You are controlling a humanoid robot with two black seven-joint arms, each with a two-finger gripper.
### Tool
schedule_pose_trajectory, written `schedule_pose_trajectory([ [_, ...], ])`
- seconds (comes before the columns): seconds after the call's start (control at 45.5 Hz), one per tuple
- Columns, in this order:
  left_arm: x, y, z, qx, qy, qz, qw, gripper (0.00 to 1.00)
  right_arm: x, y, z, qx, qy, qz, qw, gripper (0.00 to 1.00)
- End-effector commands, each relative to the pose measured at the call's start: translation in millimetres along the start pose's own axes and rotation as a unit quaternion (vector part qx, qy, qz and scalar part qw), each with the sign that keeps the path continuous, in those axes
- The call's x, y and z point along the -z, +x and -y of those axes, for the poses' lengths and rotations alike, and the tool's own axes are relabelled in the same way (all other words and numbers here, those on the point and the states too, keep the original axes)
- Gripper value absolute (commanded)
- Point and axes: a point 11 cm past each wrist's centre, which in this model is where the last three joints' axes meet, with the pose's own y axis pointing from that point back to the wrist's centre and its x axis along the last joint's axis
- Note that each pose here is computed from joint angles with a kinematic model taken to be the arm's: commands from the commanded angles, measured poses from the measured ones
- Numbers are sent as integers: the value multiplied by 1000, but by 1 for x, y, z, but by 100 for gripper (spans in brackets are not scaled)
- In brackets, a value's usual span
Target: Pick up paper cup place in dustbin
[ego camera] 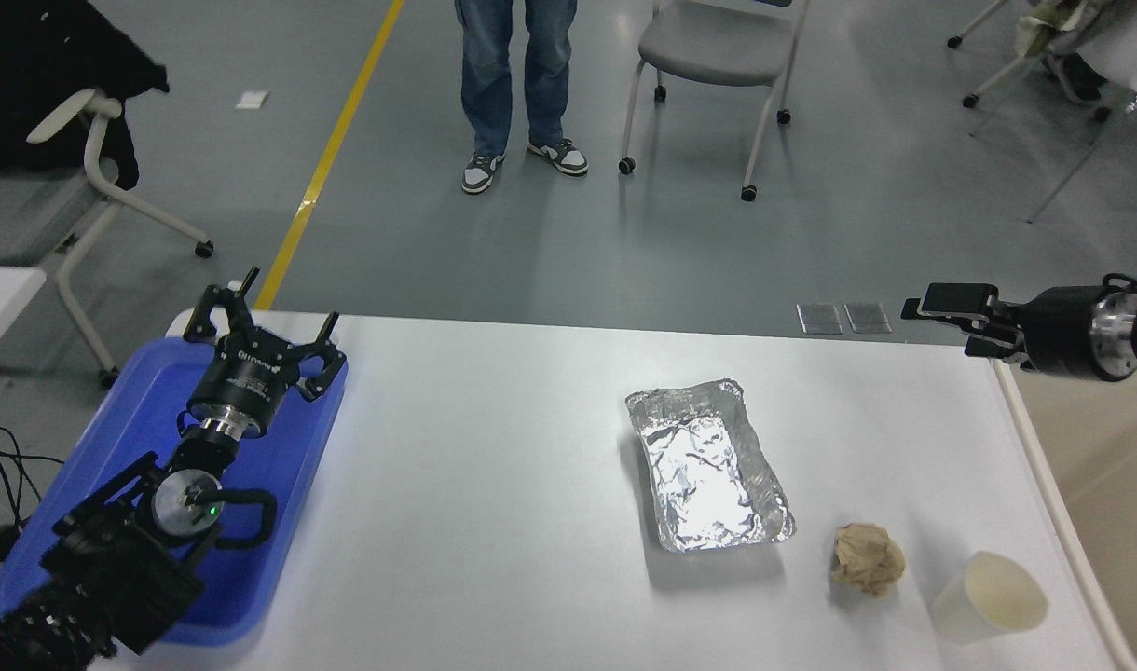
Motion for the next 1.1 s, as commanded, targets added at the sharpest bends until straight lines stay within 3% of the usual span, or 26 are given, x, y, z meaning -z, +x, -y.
schedule_pose_trajectory([
  [0.0,0,0,0,0,0,0,1000,100,37,-3,-41,124,-74,-28,989,100],
  [0.11,0,0,0,0,0,0,1000,100,56,-3,-56,168,-94,-37,981,100],
  [0.264,0,0,0,0,0,0,1000,100,80,4,-54,167,-122,-96,974,100],
  [0.484,0,0,0,0,-1,0,1000,100,69,11,-57,158,-143,-95,972,98],
  [0.615,0,0,0,0,-1,0,1000,100,64,15,-63,156,-187,-113,963,98],
  [1.077,0,0,0,0,-1,-1,1000,100,82,26,-78,132,-186,-126,965,99],
])
